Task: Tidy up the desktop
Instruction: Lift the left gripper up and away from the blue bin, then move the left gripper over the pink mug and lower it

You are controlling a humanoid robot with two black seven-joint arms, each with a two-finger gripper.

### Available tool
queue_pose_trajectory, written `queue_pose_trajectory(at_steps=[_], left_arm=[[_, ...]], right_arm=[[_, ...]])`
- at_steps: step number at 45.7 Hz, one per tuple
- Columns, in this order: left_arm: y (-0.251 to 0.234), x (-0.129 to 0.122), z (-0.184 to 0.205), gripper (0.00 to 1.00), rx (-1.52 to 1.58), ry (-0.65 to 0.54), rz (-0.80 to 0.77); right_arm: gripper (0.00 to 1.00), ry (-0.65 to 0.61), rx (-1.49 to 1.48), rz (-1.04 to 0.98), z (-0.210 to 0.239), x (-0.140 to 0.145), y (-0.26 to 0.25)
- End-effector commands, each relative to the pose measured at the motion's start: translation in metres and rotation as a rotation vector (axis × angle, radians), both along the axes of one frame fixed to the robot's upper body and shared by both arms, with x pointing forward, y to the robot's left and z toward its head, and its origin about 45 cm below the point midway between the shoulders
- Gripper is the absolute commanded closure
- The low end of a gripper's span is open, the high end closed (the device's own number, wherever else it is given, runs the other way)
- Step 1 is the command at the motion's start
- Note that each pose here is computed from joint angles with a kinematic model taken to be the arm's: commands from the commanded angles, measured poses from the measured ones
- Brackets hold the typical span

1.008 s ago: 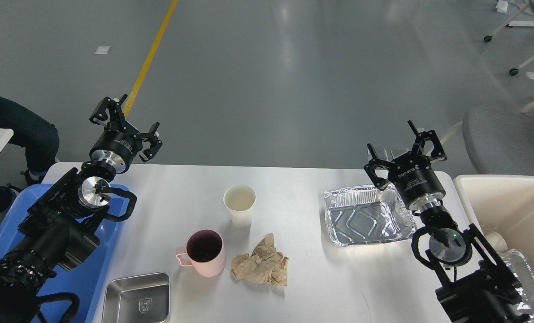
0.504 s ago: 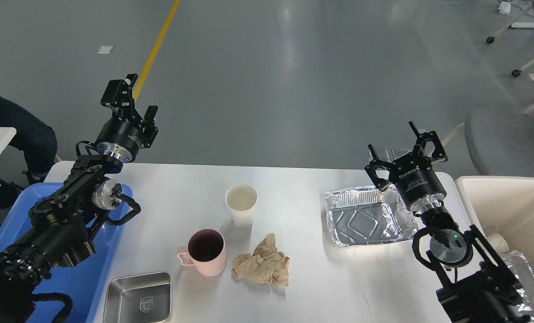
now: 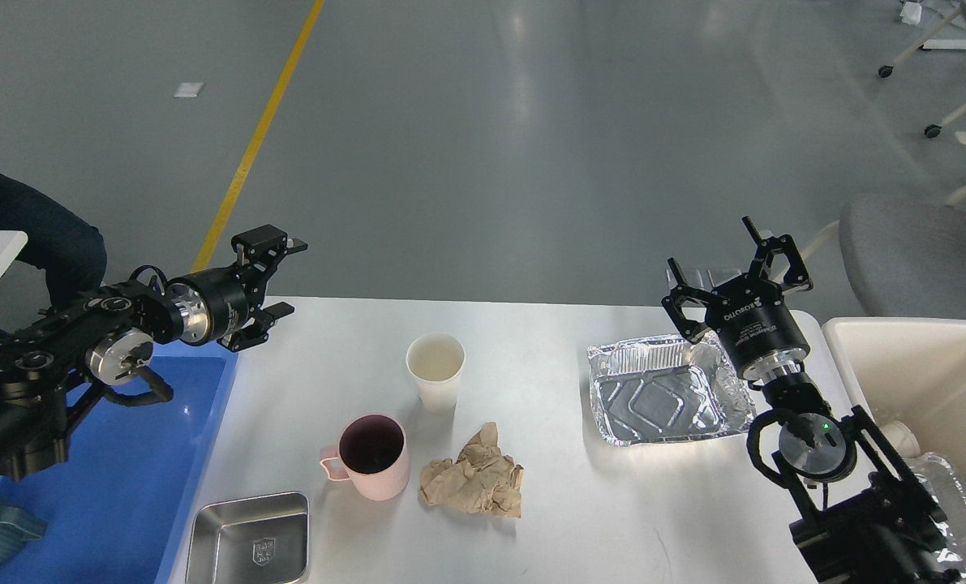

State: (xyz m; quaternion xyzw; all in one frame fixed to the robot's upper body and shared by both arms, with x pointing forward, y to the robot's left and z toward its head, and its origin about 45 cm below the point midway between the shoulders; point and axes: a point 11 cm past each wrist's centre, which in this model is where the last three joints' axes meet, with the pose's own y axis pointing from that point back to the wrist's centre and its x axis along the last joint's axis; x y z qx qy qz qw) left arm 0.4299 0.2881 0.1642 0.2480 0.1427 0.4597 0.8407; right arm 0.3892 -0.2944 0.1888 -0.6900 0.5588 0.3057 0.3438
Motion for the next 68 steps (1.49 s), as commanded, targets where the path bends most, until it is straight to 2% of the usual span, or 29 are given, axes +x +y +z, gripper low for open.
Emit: queue_pose_trajectory(at_steps=[1,5,8,17,26,34,42,48,63,68], left_arm=[[0.019,-0.033,0.002,0.01,0.108,0.067,-0.155],[0.044,-0.058,0.006,0.01,0.189,0.101,-0.205],[0.058,-0.086,0.012,0.01,0.237,0.140,-0.267],[0.116,-0.147,0.051,0.01,0.362,0.213,-0.334],[0.157,-0.172,0.105,0.01,0.464,0.147,-0.386],[0.179,-0.196,0.142,0.01,0.466,0.196,-0.415],[0.199,-0.215,0.161,0.01,0.487,0.244,-0.394],[0.198,-0.212,0.167,0.01,0.488,0.230,-0.400],[0.169,-0.177,0.171,0.01,0.475,0.124,-0.467],[0.157,-0.167,0.161,0.01,0.510,0.138,-0.515]], right_arm=[[0.00,-0.003,0.002,0.000,0.001,0.001,0.000],[0.00,-0.009,0.001,0.002,0.003,0.002,0.000],[0.00,-0.010,-0.001,0.003,0.004,0.002,0.000],[0.00,-0.015,-0.004,0.008,0.006,0.003,0.001],[0.00,-0.017,-0.013,0.012,0.007,0.004,0.000],[0.00,-0.020,-0.026,0.009,0.009,0.004,-0.005],[0.00,-0.020,-0.027,0.007,0.010,0.005,-0.006],[0.00,-0.020,-0.027,0.007,0.009,0.004,-0.005],[0.00,-0.021,-0.027,0.007,0.010,0.004,-0.005],[0.00,-0.020,-0.027,0.008,0.009,0.003,-0.005]])
